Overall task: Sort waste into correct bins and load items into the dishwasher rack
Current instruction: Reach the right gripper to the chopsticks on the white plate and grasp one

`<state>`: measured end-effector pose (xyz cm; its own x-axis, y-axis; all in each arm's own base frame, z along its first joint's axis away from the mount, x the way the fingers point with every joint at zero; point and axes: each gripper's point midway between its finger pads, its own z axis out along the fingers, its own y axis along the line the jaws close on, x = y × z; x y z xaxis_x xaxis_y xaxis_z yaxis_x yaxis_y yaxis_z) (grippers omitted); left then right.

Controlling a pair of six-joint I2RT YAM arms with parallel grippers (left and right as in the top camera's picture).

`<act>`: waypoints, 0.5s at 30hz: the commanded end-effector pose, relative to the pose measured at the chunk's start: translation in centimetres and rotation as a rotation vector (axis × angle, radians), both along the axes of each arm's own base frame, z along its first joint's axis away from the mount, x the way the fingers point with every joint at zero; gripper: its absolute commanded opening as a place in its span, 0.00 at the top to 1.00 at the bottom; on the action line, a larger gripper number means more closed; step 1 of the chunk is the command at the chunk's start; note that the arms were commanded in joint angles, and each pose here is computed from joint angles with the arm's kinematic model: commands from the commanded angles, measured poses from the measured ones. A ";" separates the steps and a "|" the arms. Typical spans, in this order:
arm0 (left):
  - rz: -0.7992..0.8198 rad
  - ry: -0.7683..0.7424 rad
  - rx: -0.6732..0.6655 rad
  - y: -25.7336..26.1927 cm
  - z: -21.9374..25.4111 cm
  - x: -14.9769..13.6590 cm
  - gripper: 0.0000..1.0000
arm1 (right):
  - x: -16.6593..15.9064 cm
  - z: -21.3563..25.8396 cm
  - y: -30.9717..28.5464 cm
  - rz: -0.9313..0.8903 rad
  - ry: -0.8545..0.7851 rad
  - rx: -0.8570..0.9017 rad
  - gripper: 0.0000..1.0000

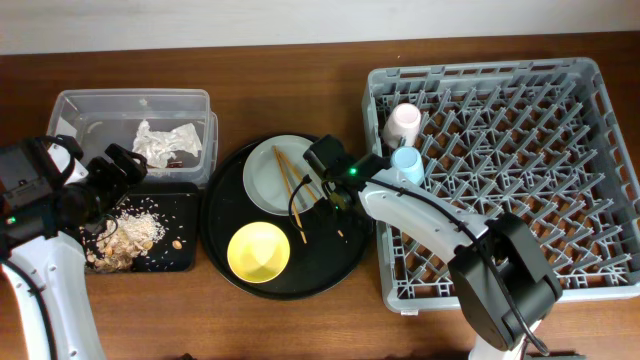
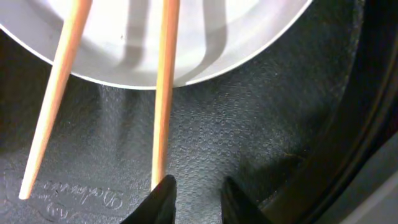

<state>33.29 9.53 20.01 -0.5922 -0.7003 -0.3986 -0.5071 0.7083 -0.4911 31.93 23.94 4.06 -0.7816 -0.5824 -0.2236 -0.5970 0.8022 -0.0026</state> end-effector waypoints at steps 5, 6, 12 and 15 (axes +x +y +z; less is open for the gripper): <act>-0.008 -0.021 0.009 0.1 0.7 0.2 0.01 | -0.1 0.3 1.5 0.006 0.017 0.068 0.57; -0.008 -0.020 0.009 0.1 0.7 0.2 0.01 | -0.1 0.3 1.5 0.006 0.017 0.068 0.57; -0.008 -0.020 0.009 0.1 0.7 0.2 0.01 | -0.3 -0.5 1.3 0.007 0.022 0.065 0.55; -0.008 -0.021 0.009 0.1 0.7 0.2 0.01 | -0.7 -1.2 1.0 0.006 0.030 0.058 0.56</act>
<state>33.29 9.53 20.01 -0.5922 -0.7003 -0.3986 -0.5071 0.7083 -0.4911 32.01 25.16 4.09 -0.7786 -0.5716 -0.2590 -0.6021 0.7967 0.0517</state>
